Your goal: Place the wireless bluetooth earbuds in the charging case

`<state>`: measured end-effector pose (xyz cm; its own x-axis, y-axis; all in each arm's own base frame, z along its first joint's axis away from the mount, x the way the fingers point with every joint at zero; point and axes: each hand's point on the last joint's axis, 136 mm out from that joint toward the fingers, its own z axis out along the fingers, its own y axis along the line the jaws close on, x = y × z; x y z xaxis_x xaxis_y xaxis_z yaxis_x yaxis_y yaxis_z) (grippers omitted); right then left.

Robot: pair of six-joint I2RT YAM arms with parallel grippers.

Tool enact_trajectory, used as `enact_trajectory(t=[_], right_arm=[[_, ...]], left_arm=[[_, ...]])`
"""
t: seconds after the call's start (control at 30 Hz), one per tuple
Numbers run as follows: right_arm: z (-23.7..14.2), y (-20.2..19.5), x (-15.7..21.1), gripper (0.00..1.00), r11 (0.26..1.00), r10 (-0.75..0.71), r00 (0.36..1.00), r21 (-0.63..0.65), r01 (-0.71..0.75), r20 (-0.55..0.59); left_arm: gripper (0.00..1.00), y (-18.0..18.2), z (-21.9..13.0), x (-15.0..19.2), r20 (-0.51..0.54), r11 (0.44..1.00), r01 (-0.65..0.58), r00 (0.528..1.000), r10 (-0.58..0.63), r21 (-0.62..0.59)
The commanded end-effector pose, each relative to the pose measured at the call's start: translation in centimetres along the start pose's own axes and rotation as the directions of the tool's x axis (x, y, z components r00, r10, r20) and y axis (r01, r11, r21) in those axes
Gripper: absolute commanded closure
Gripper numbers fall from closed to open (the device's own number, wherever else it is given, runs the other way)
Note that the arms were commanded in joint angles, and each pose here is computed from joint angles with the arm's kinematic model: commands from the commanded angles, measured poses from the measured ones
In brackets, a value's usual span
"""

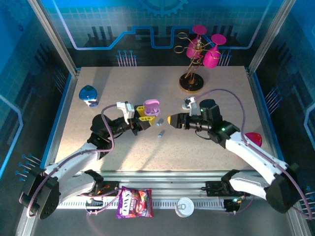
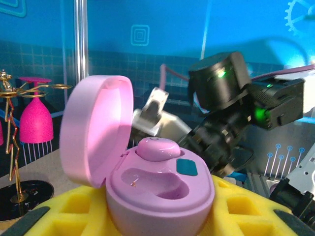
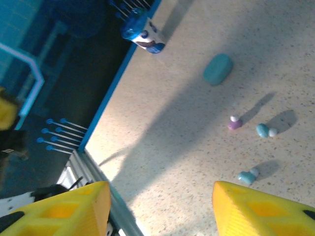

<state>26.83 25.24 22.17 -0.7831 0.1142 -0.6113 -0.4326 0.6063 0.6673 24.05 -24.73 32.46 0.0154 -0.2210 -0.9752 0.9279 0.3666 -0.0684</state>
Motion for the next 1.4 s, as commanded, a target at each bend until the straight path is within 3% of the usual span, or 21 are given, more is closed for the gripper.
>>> enact_trajectory(t=[0.0, 0.2, 0.37, 0.83, 1.07, 1.37], right_arm=[[2.6, -2.1, -0.4, 0.44, 0.998, 0.004, 1.0, 0.063, -0.004, -0.006], [8.8, -5.0, 1.3, 0.46, 0.988, 0.025, 0.99, 0.157, -0.002, -0.142], [13.6, -6.8, 2.5, 0.53, 0.971, 0.021, 0.972, 0.236, 0.036, -0.233], [22.4, -9.7, 4.2, 0.61, 0.962, 0.019, 0.935, 0.262, 0.08, -0.354], [24.1, -9.3, 5.1, 0.63, 0.978, 0.037, 0.919, 0.205, 0.048, -0.391], [21.6, -6.7, 5.2, 0.67, 0.993, 0.018, 0.926, 0.116, 0.028, -0.376]], left_arm=[[0.73, 0.1, -0.5, -0.3, 0.01, 0.999, -0.022, 1.0, 0.022, -0.028], [0.73, -0.2, -0.6, -0.8, 0.016, 1.0, -0.016, 1.0, 0.016, -0.016], [0.73, -0.3, -0.5, -0.8, 0.012, 1.0, -0.006, 1.0, 0.006, -0.008], [0.72, -0.4, -0.4, -0.4, 0.006, 1.0, 0.011, 1.0, -0.011, 0.001], [0.72, -0.4, -0.3, -0.4, 0.005, 1.0, 0.011, 1.0, -0.011, 0.001], [0.72, -0.3, -0.3, -0.1, 0.002, 1.0, 0.014, 1.0, -0.014, 0.003]])
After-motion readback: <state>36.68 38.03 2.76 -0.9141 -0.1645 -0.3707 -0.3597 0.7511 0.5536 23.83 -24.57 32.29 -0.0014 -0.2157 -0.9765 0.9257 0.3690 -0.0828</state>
